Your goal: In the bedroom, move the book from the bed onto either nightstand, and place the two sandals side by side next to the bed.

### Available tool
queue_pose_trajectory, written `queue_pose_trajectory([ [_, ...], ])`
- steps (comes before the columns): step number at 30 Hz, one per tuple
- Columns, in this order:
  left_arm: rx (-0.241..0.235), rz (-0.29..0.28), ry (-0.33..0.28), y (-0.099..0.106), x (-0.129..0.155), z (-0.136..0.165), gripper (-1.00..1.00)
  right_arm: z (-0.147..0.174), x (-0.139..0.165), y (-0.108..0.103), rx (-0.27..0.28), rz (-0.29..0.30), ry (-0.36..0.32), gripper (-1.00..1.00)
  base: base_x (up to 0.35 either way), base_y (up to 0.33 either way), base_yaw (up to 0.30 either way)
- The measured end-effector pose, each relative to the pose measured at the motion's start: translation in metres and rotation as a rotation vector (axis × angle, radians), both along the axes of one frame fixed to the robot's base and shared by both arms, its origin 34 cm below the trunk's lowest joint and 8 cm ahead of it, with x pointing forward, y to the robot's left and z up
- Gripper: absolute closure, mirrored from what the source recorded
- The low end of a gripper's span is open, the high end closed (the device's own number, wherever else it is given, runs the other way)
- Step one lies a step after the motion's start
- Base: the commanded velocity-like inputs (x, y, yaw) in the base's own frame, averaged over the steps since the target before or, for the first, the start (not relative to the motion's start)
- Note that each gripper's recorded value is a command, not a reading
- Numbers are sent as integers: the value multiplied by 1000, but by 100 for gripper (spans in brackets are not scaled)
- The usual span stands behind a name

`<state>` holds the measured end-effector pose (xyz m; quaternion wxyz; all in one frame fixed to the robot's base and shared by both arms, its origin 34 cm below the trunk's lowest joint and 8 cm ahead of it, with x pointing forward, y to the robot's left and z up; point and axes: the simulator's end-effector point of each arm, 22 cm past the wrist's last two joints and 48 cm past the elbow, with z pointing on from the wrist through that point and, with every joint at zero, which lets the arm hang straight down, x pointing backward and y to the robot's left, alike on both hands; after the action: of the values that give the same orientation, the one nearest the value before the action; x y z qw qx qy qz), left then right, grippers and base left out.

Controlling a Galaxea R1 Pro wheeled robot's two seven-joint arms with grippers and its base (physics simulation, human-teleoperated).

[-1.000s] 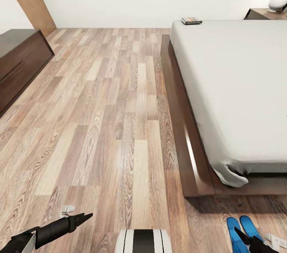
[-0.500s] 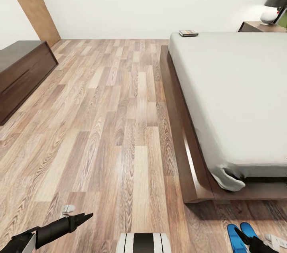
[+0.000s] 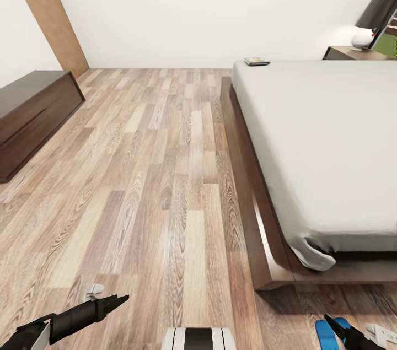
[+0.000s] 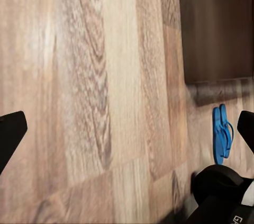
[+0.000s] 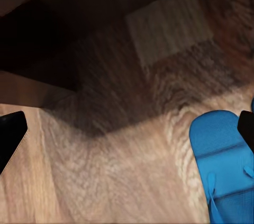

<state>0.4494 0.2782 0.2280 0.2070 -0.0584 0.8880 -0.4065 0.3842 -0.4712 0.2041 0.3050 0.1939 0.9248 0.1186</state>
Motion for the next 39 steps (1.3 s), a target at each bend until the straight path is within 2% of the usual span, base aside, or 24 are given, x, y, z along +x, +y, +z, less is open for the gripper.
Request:
queue_pose_trajectory([
  [39, 1, 1, -159, 0, 39, 66, -100, 57, 44, -1, -12, 2, -167, -100, 0, 0, 0],
])
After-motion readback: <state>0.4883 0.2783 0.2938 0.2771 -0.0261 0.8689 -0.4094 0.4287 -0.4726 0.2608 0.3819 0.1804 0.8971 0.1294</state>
